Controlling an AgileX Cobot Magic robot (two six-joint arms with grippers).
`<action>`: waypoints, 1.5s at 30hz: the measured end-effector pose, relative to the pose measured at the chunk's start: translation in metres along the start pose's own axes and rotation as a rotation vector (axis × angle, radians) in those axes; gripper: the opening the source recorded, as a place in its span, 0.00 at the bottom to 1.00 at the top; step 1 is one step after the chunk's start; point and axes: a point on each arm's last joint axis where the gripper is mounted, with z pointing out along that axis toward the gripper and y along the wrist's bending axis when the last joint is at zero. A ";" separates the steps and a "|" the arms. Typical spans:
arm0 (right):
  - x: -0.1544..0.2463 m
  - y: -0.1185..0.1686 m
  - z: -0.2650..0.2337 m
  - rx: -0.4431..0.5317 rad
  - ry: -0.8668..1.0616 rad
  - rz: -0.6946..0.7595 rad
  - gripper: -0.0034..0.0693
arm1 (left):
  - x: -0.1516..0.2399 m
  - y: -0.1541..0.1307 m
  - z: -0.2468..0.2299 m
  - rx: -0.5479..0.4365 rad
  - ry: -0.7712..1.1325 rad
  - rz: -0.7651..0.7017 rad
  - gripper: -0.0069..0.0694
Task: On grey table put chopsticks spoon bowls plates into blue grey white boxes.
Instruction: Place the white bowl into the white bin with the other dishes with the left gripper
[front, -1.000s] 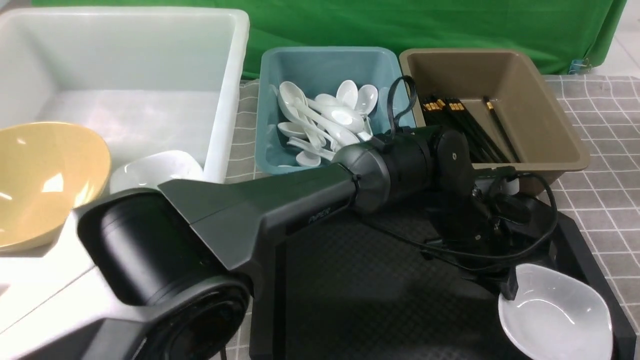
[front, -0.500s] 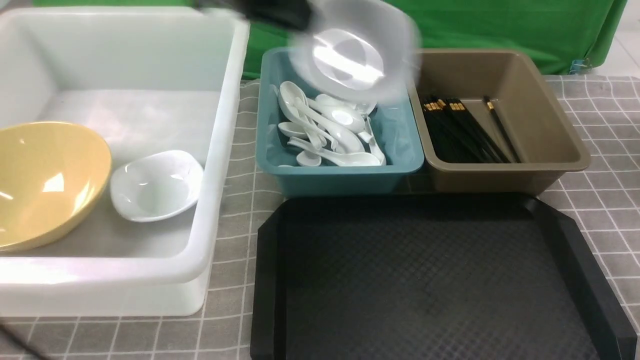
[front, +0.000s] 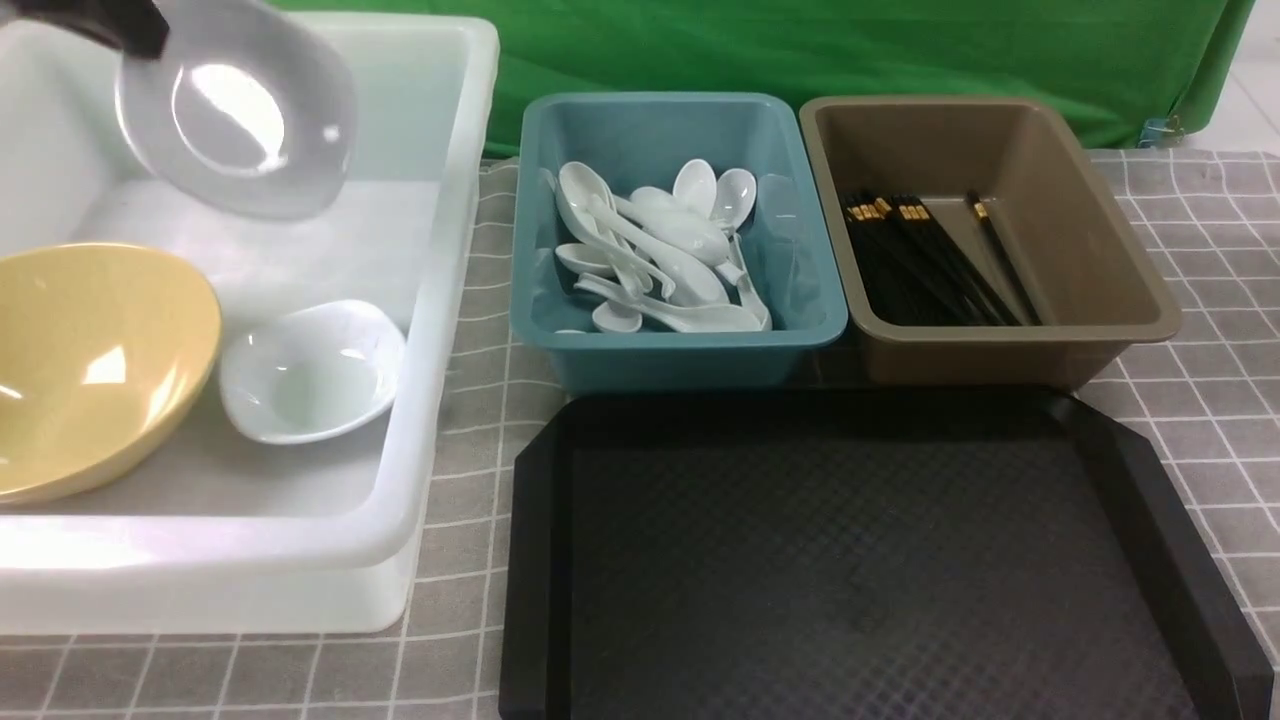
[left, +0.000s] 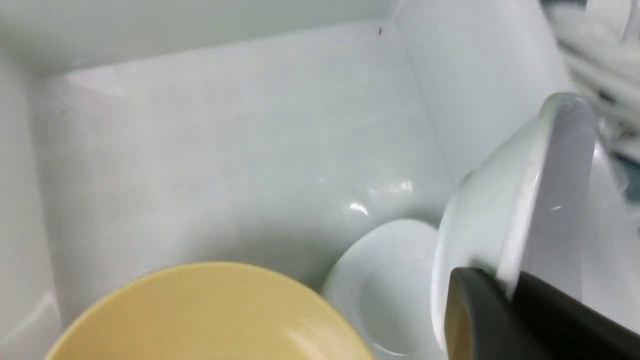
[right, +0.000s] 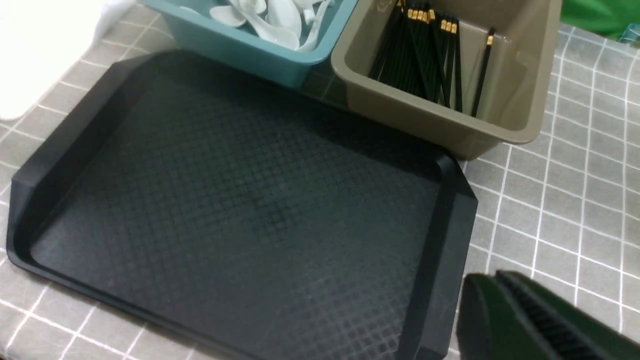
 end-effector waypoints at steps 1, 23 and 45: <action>0.000 0.000 0.000 0.000 0.000 0.000 0.05 | 0.001 0.002 0.008 0.003 0.021 0.037 0.12; -0.004 0.000 0.000 0.000 -0.042 0.023 0.05 | 0.013 -0.016 0.116 0.166 0.167 0.571 0.12; -0.005 0.000 0.000 0.000 -0.053 0.023 0.05 | 0.027 -0.010 0.154 0.171 0.256 0.498 0.21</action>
